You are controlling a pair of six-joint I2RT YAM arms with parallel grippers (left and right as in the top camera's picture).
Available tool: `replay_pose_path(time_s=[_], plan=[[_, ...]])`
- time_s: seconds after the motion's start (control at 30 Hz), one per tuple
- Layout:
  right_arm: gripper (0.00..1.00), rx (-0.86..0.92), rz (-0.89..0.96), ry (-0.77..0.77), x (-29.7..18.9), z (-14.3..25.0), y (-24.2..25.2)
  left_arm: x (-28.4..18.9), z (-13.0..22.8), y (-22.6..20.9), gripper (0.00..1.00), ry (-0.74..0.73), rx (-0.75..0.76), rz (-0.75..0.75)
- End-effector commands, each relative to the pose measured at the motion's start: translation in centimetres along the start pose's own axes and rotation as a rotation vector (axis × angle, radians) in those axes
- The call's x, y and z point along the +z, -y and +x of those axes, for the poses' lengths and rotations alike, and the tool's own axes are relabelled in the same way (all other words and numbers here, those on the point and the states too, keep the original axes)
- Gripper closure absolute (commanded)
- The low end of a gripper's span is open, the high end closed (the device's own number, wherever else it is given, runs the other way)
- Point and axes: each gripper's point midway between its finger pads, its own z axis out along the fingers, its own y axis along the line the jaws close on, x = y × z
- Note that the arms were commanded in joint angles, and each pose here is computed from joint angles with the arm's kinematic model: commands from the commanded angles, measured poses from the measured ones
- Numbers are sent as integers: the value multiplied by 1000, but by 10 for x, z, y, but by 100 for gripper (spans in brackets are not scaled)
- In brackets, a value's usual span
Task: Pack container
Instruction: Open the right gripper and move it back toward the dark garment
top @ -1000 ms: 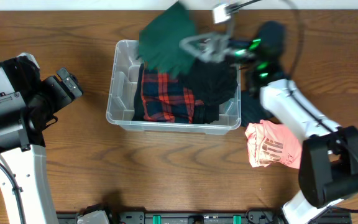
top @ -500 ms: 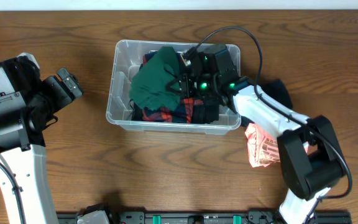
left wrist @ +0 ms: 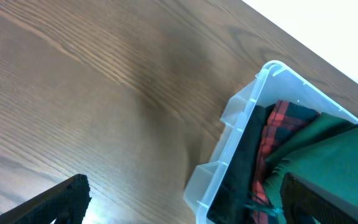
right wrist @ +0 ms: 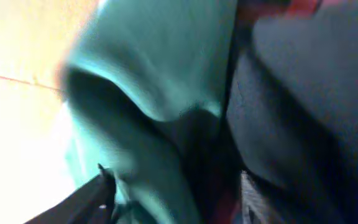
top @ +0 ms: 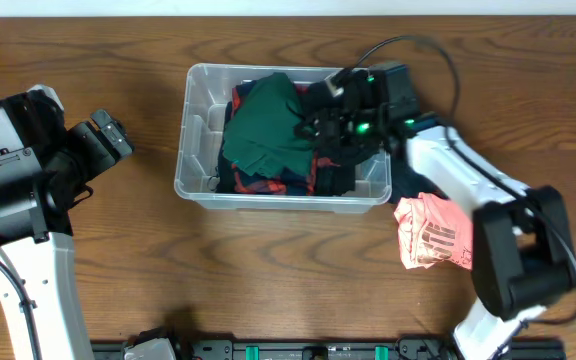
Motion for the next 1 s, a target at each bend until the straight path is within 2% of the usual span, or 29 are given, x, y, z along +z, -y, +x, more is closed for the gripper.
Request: replay_pose_path(time_s=[0.0,0.17,0.27,0.4,0.6,0.7,0.97], plan=[[37,-97,-15,125,-53,-34,-33,1,0,-4,2,-3,-7,-17],[32,-166,14,288,-126,-62,-62,1,0,-4,2,-2,-7,-17],[28,-147,69,371,-170,-72,-55,1,0,-4,2,-3,-7,-17],[26,0,223,419,-221,-66,4,1,0,-4,2,-3,-7,-17],[22,234,606,333,-280,-9,128,1,0,-4,2,-2,-7,-17],[22,311,690,248,-287,19,168,1,0,-4,2,-3,-7,-17],[22,452,652,58,-243,65,233,1,0,-4,2,-3,-7,-17]])
